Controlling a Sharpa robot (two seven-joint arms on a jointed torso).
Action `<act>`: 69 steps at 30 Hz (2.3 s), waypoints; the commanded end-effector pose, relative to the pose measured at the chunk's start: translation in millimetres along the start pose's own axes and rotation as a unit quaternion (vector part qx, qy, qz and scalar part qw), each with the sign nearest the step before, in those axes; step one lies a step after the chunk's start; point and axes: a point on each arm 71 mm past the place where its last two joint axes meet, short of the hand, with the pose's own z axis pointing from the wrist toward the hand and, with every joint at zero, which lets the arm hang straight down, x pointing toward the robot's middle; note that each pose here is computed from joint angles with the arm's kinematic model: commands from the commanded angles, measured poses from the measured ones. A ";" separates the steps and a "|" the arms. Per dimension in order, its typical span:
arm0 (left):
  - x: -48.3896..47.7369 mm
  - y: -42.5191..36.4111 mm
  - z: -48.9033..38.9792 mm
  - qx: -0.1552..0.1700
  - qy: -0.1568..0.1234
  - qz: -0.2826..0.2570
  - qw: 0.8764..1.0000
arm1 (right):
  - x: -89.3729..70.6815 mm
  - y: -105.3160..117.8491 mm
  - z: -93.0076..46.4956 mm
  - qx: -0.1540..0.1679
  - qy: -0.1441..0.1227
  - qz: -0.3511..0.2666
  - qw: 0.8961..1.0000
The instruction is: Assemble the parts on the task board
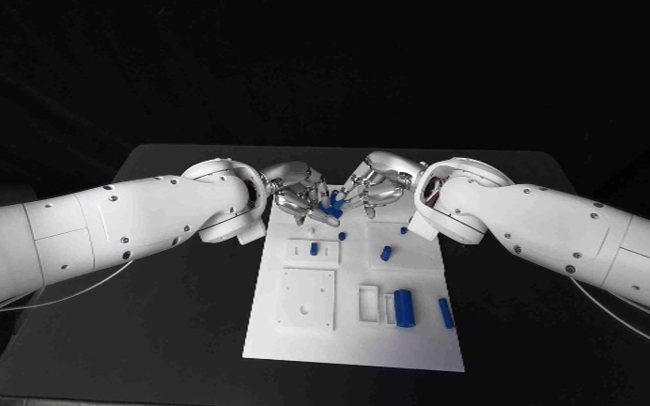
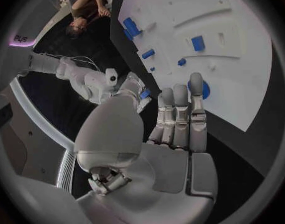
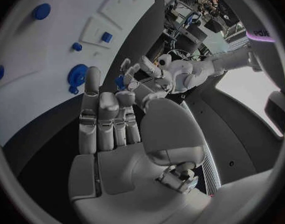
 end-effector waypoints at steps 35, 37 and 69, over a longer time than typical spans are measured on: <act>7.8 -9.0 1.2 0.039 0.011 -0.034 0.999 | 1.2 -0.5 2.8 0.003 0.009 0.037 0.999; 8.2 -9.1 1.0 0.040 0.014 -0.040 0.998 | 1.1 -0.2 2.9 0.002 0.008 0.031 0.999; 8.8 -6.7 -3.7 0.057 0.052 -0.189 0.979 | 5.6 2.3 2.6 -0.026 -0.002 -0.044 0.999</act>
